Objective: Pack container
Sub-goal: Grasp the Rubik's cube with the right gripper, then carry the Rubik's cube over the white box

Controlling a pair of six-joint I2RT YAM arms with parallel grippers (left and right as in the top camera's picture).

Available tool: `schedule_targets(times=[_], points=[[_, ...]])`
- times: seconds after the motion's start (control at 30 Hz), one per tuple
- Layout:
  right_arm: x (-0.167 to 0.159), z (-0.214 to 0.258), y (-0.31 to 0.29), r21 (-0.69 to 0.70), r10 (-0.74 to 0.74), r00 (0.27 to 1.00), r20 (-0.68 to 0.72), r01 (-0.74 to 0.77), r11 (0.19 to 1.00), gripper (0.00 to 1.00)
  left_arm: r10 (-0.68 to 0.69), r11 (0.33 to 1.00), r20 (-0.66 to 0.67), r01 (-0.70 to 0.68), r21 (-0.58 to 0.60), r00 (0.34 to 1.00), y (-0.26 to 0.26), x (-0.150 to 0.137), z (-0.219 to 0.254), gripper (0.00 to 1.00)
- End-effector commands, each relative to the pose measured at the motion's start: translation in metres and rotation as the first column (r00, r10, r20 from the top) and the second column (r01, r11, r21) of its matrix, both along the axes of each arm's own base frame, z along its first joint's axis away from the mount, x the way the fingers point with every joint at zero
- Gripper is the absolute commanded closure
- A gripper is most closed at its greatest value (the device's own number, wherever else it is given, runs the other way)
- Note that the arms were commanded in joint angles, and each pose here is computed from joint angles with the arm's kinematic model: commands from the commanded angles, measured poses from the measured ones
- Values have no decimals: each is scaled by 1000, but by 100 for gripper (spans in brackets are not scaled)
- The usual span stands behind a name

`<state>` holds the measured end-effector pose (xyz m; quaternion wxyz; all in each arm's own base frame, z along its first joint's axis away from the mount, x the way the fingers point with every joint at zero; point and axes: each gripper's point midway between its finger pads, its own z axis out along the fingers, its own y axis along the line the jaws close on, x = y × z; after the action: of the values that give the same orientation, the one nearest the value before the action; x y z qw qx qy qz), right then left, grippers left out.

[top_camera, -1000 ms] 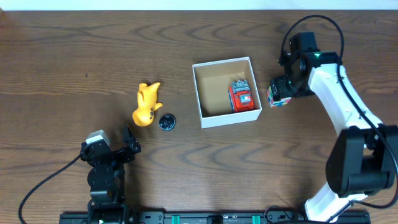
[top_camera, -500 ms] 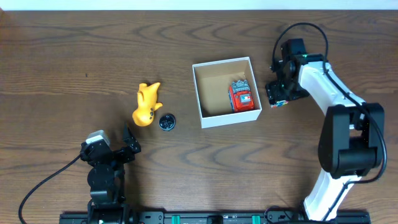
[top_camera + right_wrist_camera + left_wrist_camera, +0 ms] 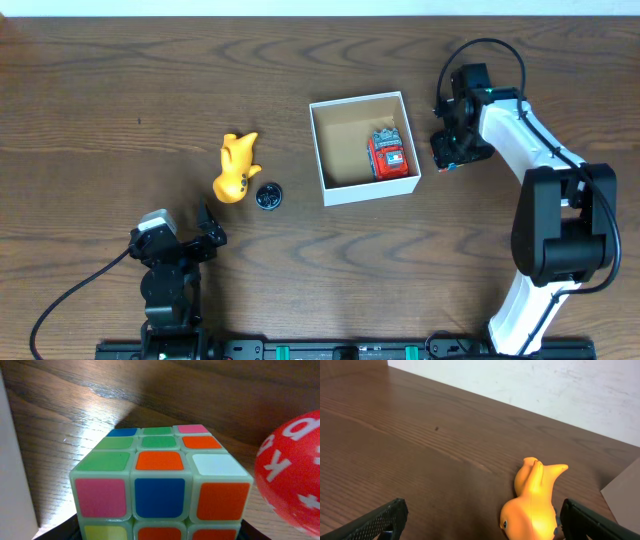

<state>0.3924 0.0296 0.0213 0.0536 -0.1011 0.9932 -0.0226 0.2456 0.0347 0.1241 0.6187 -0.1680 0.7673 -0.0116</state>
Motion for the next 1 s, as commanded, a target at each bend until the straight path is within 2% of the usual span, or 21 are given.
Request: schedule_targets(times=[0.0, 0.27, 0.4, 0.57, 0.73, 0.97], points=[[14, 44, 9, 12, 20, 992, 124, -21, 1000, 54, 25, 1000, -52, -24, 20, 998, 5, -4, -17, 2], [22, 119, 25, 56, 31, 950, 311, -50, 997, 55, 25, 1000, -52, -24, 20, 998, 5, -4, -17, 2], [14, 152, 53, 130, 53, 922, 384, -111, 985, 55, 25, 1000, -52, -24, 20, 998, 5, -4, -17, 2], [1, 183, 90, 153, 117, 882, 457, -208, 966, 55, 25, 1000, -52, -24, 20, 998, 5, -4, -17, 2], [-14, 191, 136, 164, 201, 852, 483, -313, 935, 56, 25, 1000, -52, -24, 20, 998, 5, -4, -17, 2], [-33, 176, 190, 135, 355, 811, 465, -461, 877, 55, 25, 1000, -52, -24, 20, 998, 5, -4, -17, 2]])
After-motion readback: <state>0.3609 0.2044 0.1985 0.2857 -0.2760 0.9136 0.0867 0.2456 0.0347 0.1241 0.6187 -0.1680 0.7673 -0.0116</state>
